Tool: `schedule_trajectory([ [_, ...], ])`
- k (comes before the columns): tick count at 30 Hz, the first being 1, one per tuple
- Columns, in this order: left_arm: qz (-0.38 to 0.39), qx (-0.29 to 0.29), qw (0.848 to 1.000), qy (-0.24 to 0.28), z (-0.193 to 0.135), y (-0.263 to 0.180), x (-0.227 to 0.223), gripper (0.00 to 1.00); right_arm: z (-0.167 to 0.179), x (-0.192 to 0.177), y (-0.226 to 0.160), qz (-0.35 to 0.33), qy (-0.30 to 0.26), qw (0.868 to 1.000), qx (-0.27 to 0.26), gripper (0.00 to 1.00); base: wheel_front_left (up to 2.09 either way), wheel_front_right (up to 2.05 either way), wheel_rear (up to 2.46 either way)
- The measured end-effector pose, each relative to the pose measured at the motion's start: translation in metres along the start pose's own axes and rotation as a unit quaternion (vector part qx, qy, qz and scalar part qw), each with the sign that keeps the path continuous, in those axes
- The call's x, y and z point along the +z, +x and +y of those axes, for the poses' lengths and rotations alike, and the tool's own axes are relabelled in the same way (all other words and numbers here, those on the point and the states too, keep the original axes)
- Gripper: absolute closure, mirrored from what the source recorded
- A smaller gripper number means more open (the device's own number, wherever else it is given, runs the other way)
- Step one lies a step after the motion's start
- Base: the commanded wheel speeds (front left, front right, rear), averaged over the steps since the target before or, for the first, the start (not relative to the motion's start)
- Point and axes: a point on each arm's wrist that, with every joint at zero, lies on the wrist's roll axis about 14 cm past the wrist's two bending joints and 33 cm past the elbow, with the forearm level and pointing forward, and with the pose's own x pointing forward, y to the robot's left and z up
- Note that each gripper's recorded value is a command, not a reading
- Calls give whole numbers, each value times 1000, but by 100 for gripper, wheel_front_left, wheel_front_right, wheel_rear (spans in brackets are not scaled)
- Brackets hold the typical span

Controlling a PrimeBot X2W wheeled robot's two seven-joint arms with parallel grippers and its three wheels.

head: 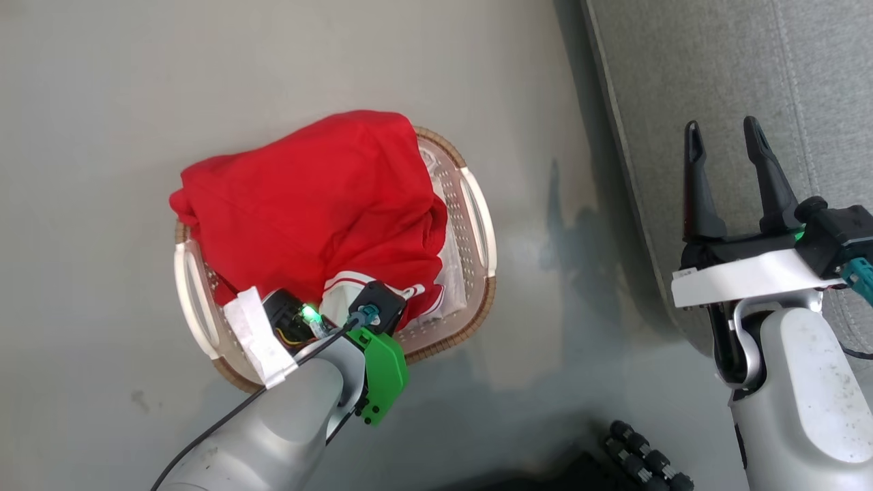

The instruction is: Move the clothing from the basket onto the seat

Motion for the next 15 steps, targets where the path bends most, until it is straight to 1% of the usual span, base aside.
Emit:
schedule_trajectory([
  [10, -104, 59, 993, 10, 11, -44, 63, 100, 10, 29, -31, -20, -5, 1000, 11, 0, 0, 0, 0],
  [13, -162, 78, 983, 23, 11, -67, 100, 100, 13, 36, -47, -24, -4, 1000, 14, 0, 0, 0, 0],
  [15, -189, 89, 977, 38, 8, -83, 115, 100, 15, 41, -56, -28, -3, 999, 17, 0, 0, 0, 0],
])
